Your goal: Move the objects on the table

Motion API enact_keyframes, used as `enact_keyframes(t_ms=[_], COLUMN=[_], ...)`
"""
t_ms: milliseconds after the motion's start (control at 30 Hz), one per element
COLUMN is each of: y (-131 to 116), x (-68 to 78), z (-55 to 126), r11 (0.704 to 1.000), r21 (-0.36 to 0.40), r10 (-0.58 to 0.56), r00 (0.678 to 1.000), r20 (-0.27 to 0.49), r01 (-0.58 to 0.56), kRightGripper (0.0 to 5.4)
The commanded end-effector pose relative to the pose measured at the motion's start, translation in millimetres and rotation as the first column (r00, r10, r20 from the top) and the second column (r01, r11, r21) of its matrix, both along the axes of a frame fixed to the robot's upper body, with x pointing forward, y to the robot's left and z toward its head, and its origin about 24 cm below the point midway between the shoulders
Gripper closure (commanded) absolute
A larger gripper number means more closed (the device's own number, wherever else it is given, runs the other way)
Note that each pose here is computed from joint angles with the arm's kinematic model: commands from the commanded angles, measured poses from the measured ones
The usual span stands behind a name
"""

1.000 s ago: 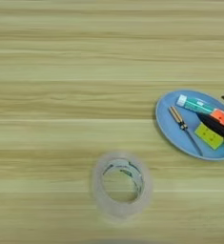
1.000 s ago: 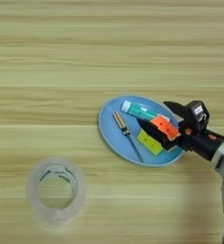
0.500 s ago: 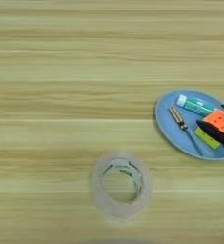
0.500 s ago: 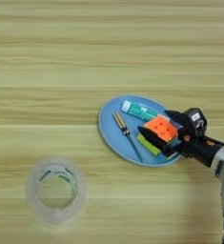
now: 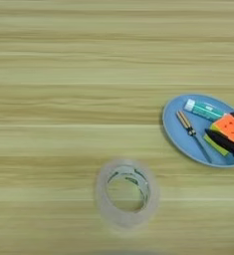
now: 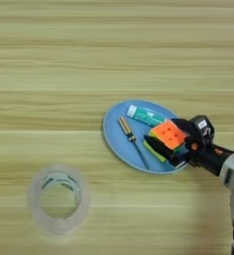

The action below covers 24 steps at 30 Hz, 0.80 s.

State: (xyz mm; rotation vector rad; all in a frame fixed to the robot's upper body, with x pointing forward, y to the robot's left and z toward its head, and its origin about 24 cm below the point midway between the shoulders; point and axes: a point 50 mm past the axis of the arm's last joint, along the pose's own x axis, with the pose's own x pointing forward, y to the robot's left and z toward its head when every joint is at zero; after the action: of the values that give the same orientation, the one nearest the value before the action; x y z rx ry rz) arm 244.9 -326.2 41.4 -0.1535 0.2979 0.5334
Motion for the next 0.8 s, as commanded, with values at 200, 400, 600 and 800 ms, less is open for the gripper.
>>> enact_keyframes(t_ms=[200,400,600,800], y=[-11.1,-11.1,-10.7,-10.4], x=[14.5,16.3,16.4,16.1], z=[33.2,34.1,34.4,34.5], r11=[0.995,0.995,0.994,0.994], r21=[-0.104,-0.104,-0.105,-0.107], r10=[0.009,0.011,0.015,0.018], r00=[0.994,0.993,0.993,0.993], r20=[0.107,0.114,0.119,0.121], r01=[0.002,0.001,-0.002,-0.005], kRightGripper=[0.04,0.04,0.87,1.72])
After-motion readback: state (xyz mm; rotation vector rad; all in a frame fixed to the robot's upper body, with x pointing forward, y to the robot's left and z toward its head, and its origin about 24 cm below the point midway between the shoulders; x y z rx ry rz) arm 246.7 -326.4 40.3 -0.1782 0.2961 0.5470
